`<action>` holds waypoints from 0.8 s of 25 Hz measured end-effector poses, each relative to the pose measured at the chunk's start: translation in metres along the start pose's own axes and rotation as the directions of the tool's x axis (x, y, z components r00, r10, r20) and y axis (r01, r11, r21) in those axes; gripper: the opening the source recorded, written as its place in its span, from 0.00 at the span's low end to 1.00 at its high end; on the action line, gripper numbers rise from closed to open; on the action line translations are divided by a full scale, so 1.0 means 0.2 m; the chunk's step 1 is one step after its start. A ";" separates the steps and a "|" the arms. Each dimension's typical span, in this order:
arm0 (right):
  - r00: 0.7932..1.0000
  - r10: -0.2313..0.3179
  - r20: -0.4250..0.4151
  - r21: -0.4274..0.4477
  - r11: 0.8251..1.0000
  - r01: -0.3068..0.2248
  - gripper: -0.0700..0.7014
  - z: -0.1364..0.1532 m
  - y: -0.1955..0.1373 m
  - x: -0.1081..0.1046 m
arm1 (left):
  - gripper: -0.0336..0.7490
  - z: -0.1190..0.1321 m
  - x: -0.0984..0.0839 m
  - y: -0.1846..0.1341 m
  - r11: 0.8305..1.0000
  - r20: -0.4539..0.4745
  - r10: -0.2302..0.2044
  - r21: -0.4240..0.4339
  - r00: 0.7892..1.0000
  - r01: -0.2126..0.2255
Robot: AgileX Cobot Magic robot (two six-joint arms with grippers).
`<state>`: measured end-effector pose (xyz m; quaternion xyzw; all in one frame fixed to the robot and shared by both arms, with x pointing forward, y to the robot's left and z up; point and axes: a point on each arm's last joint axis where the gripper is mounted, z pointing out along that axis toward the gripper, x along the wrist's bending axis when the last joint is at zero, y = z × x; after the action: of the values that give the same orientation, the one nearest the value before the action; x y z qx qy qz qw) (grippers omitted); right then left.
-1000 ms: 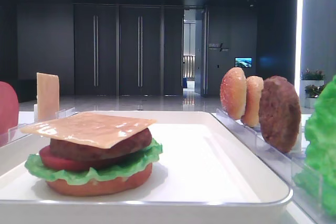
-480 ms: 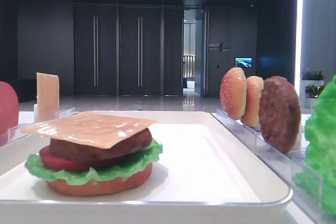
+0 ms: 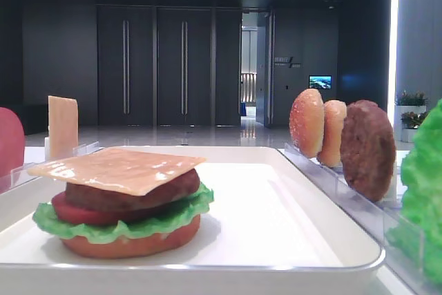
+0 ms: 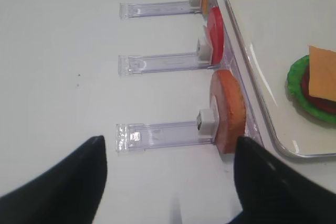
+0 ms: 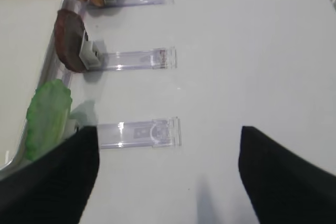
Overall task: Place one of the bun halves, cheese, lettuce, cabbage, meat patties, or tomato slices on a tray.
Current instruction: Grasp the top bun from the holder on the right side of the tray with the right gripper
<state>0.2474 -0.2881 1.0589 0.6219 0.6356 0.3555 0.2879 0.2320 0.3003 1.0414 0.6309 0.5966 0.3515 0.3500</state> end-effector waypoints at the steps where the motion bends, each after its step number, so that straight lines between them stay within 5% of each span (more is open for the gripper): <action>1: 1.000 0.002 -0.002 0.025 1.000 -0.002 0.77 0.01 0.02 0.00 | 0.78 0.00 0.00 0.00 1.000 0.000 0.000 0.000 1.000 0.000; 5: 1.000 -0.003 -0.013 0.135 0.991 0.005 0.77 0.09 0.15 0.00 | 0.78 0.00 0.00 0.00 1.000 0.000 0.000 0.000 1.000 0.000; 13: 1.000 -0.002 -0.026 0.169 0.986 0.007 0.77 0.23 0.52 -0.01 | 0.78 0.00 0.00 0.00 1.000 0.000 0.000 0.000 1.000 0.000; 20: 0.999 0.001 -0.038 0.266 0.964 0.009 0.77 0.47 0.80 -0.03 | 0.78 0.00 0.00 0.00 1.000 0.000 0.000 0.000 1.000 0.000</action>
<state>0.4171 -0.2901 1.1327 0.6469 0.6840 0.2781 0.1906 0.2320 0.3003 1.0414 0.6309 0.5966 0.3515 0.3500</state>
